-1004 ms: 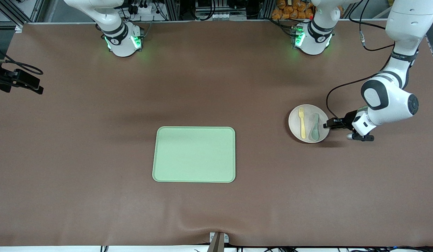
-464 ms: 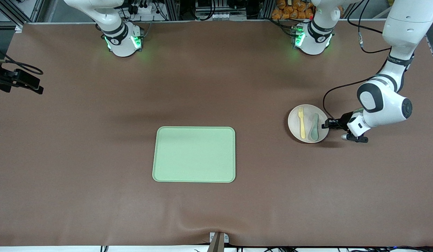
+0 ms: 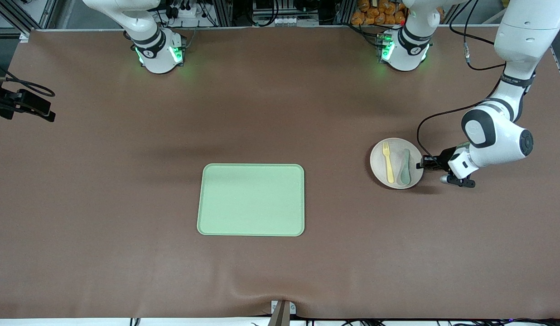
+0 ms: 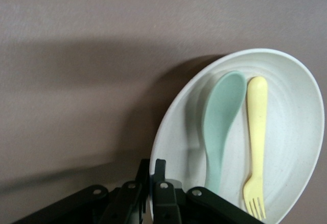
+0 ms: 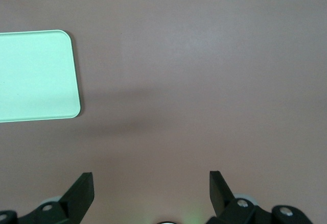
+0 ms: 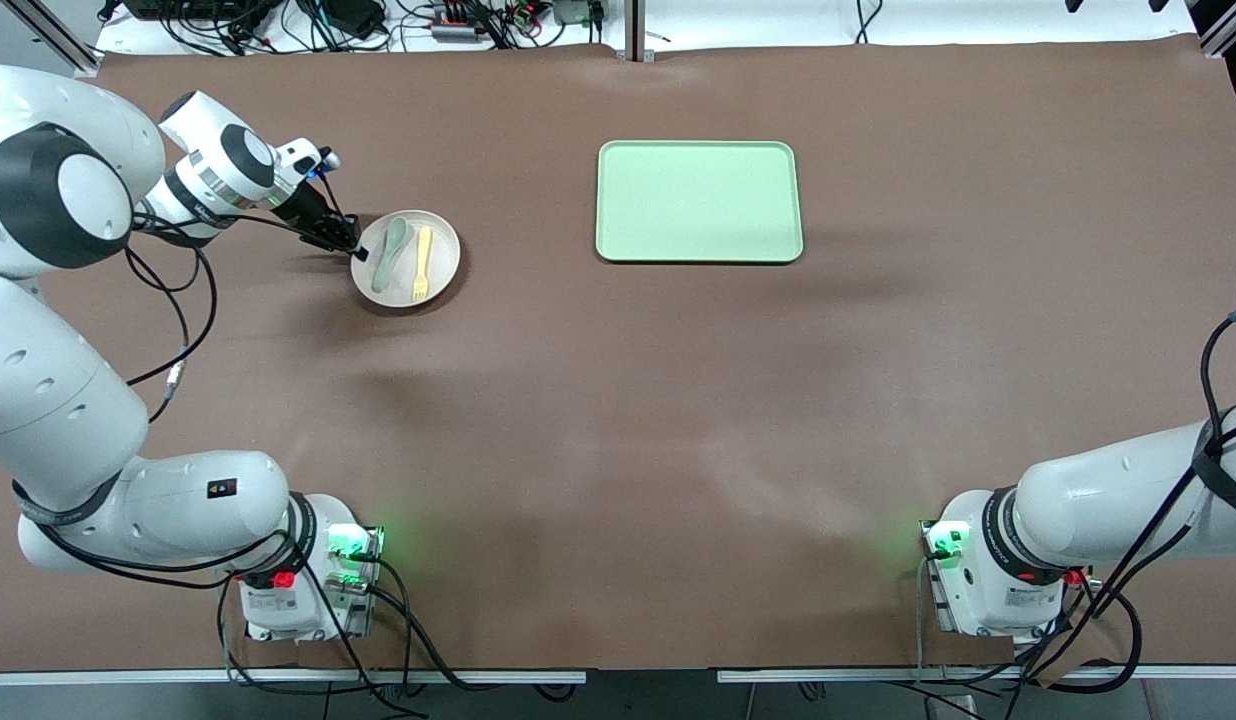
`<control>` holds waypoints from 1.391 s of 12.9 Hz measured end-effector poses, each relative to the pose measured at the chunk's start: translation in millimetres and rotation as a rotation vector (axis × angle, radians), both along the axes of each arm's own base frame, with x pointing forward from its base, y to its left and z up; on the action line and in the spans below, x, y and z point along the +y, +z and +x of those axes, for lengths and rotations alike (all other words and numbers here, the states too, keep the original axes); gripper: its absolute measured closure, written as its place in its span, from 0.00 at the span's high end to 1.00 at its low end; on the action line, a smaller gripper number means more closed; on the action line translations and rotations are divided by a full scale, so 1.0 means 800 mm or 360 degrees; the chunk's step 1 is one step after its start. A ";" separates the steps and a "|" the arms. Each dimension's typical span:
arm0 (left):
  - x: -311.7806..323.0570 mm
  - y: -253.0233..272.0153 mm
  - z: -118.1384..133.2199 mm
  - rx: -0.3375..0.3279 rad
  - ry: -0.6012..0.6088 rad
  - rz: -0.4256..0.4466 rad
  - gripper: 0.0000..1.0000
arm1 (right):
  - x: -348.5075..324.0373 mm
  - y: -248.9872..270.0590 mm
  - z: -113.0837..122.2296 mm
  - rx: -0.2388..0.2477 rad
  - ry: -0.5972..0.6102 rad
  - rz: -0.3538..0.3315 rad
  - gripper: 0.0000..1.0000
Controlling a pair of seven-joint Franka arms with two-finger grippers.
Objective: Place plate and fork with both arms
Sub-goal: 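Carry the plate with the left gripper onto the green tray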
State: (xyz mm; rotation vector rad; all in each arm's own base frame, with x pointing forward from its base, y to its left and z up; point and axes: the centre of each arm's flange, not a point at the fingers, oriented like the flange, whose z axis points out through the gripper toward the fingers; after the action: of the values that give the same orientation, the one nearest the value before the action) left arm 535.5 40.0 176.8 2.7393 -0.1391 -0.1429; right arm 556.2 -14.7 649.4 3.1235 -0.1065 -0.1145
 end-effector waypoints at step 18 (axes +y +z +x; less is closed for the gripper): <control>-0.371 0.146 0.138 0.0042 0.0248 -0.0120 0.06 | -0.001 0.000 0.000 0.0001 -0.0002 0.0000 1.00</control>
State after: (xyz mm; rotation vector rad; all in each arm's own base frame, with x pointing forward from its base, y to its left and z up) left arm 645.6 -256.8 293.7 2.6593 0.0747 -0.1275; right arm 556.1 -15.4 649.2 3.1234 -0.1084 -0.1160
